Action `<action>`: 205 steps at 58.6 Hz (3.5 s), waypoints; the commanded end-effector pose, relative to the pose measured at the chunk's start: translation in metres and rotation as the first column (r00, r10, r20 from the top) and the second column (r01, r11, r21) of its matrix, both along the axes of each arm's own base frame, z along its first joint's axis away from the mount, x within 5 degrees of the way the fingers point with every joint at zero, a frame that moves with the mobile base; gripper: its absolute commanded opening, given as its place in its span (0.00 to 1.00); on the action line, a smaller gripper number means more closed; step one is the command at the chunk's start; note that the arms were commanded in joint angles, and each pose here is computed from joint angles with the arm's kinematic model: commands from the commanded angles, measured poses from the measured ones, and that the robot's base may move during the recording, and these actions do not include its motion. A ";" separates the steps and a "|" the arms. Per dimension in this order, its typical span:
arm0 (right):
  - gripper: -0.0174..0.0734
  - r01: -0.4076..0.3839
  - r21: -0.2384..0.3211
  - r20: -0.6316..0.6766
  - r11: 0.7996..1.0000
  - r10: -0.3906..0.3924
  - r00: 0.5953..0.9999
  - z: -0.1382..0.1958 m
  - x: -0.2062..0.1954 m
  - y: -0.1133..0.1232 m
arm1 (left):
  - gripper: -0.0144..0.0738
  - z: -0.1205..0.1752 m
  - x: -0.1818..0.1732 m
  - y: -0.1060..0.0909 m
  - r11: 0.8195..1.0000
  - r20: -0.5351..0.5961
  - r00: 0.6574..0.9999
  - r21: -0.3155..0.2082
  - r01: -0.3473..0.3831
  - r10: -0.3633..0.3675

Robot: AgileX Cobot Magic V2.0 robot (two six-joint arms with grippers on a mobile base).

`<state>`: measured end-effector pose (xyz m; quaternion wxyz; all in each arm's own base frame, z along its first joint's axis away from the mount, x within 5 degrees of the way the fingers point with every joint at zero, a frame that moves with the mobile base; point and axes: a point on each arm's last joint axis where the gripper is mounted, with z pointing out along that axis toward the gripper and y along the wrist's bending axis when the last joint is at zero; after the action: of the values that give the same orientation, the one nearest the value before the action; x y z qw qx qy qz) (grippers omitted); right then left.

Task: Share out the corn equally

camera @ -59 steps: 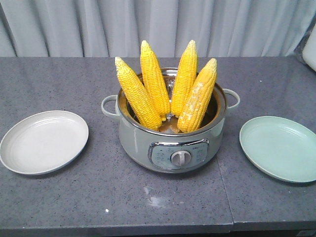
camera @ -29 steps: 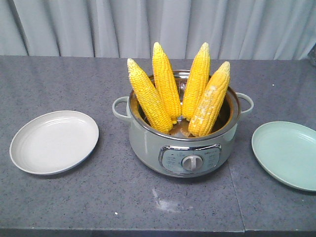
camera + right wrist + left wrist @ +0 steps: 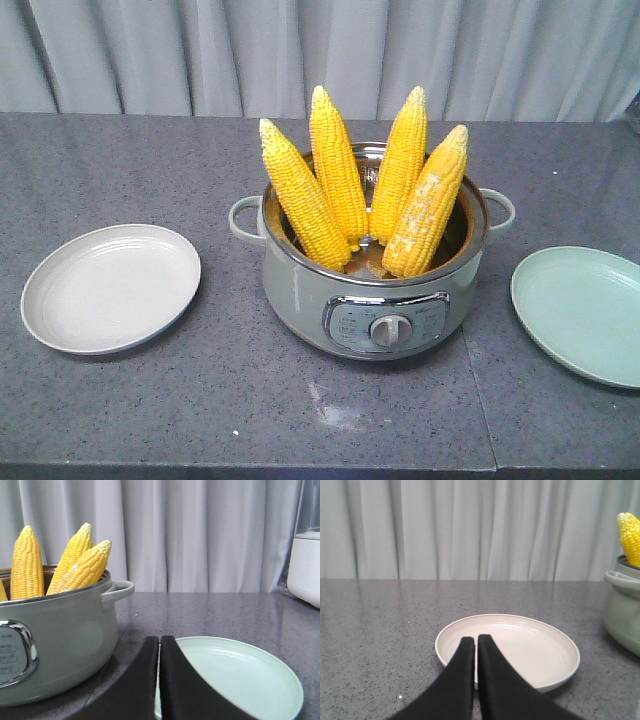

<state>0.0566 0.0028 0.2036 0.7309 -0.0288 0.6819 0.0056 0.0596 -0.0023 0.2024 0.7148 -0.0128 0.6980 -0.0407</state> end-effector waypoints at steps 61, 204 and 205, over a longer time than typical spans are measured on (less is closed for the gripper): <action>0.19 -0.025 0.121 0.137 0.992 0.008 0.990 0.009 -0.002 0.000 | 0.16 0.021 -0.001 0.000 0.980 0.155 0.988 -0.194 0.037 -0.007; 0.80 -0.213 0.253 -0.584 0.944 0.324 0.744 0.168 0.308 0.054 | 0.76 0.233 0.140 -0.075 0.973 -0.205 0.954 -0.118 0.198 -0.219; 0.80 -0.213 0.254 -0.588 0.944 0.325 0.741 0.166 0.309 0.055 | 0.76 0.233 0.140 -0.074 0.973 -0.207 0.954 -0.118 0.197 -0.218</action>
<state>0.3659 0.0579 0.3465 0.4093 -0.0654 0.8930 0.1751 0.2043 -0.0763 0.4170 0.5934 0.0173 0.7944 -0.1288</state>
